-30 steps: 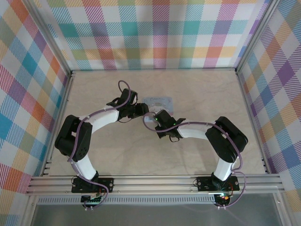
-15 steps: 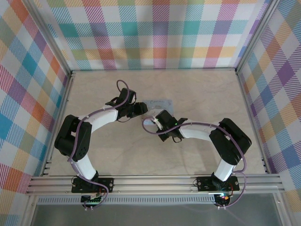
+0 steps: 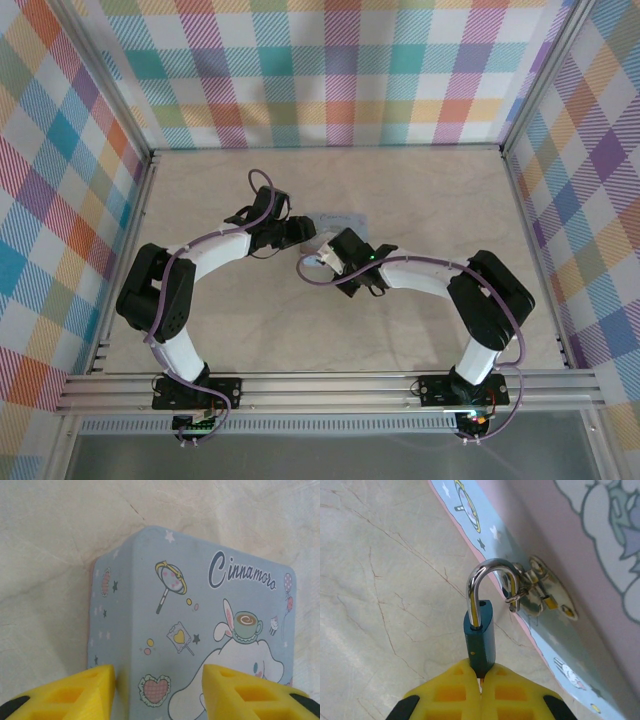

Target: Unlock a padlock with a key

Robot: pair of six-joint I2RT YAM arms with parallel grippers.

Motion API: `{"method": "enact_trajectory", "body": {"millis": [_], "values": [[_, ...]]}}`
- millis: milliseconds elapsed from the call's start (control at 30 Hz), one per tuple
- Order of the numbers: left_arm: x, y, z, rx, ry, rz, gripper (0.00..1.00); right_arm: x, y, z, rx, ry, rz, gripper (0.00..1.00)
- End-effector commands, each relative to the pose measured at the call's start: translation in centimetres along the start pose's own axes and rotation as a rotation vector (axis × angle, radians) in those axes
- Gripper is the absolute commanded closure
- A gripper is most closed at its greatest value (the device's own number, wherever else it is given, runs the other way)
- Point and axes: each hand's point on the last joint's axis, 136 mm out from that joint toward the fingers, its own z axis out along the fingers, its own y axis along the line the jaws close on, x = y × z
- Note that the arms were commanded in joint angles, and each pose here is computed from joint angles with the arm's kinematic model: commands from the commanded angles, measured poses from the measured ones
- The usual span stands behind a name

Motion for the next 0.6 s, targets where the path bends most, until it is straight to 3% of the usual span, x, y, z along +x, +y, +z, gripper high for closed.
{"method": "enact_trajectory", "body": {"millis": [0,567], "values": [[0.2,0.4,0.5,0.02,0.018,-0.033,0.51,-2.1,-0.2,-1.1,0.005,-0.056,-0.077,1.0],[-0.4,0.8,-0.5,-0.008,-0.026,-0.049,0.5,-3.9,1.8,-2.5,-0.039,-0.126,-0.146,1.0]]}}
